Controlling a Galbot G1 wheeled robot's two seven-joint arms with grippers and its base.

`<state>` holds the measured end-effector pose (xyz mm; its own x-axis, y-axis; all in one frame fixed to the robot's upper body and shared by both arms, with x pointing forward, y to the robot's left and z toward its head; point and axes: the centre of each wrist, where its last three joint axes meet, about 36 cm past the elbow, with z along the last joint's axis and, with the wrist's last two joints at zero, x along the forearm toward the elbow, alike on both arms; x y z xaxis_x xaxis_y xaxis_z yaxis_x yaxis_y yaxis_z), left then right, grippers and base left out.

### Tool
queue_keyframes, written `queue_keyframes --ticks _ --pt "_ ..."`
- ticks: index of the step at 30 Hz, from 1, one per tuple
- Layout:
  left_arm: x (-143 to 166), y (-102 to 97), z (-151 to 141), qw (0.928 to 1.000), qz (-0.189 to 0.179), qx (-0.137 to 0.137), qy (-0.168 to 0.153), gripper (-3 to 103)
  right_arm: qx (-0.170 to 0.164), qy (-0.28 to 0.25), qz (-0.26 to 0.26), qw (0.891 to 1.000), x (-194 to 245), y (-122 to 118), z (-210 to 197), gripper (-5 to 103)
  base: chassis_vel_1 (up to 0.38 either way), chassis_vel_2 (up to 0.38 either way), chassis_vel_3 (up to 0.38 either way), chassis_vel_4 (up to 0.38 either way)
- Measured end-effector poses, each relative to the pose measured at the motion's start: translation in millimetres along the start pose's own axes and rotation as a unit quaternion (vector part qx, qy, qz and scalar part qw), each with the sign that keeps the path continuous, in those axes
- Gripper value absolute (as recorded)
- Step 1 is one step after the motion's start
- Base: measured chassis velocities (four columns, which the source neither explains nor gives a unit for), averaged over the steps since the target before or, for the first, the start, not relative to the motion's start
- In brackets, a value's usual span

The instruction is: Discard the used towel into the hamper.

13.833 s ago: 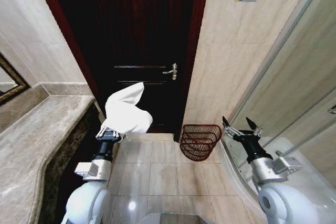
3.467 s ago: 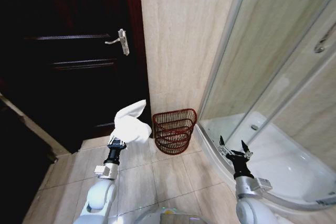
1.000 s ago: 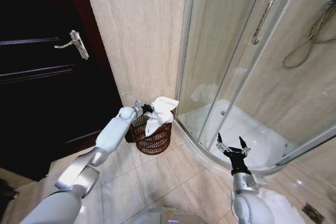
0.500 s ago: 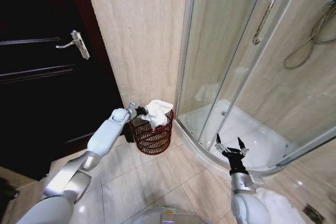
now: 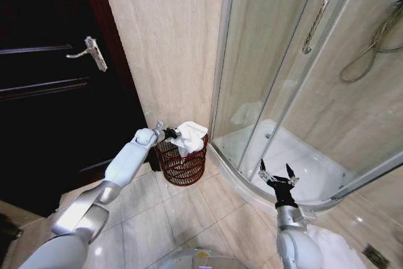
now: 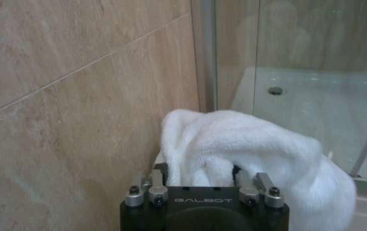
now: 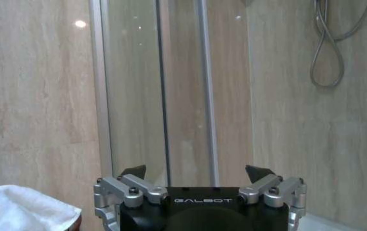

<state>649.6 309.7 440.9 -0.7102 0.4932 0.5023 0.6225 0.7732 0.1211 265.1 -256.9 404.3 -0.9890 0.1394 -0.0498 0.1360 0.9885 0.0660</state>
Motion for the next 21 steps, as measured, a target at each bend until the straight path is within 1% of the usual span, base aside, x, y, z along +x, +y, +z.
queue_keyframes --ticks 2,4,7,8,11,15,21 --pt "4 1.4 -2 1.0000 0.004 0.004 0.006 66 -0.001 0.000 -0.001 1.000 0 0 0 100 0.000 0.000 0.000 0.000" --pt "6 1.6 -3 0.9999 0.005 0.006 0.009 66 -0.001 0.001 -0.001 1.000 0 1 0 100 0.000 0.000 0.000 0.000" --pt "12 2.8 -5 0.9997 0.008 0.010 0.019 82 -0.002 0.003 -0.002 1.000 2 2 1 100 0.000 0.000 0.000 0.000" --pt "12 2.8 -5 0.9997 0.008 0.010 0.019 82 -0.002 0.003 -0.002 1.000 2 2 1 100 0.000 0.000 0.000 0.000" --pt "21 6.2 -5 0.9994 0.010 0.008 0.033 97 -0.002 0.003 -0.003 1.000 2 2 1 100 0.000 0.000 0.000 0.000" --pt "30 9.4 -7 0.9993 0.010 0.008 0.035 100 -0.003 0.002 -0.003 1.000 2 2 0 100 0.000 0.000 0.000 0.000" --pt "35 10.3 -6 0.9993 0.012 0.013 0.034 100 -0.004 0.002 -0.006 1.000 2 4 0 100 0.000 0.000 0.000 0.000"
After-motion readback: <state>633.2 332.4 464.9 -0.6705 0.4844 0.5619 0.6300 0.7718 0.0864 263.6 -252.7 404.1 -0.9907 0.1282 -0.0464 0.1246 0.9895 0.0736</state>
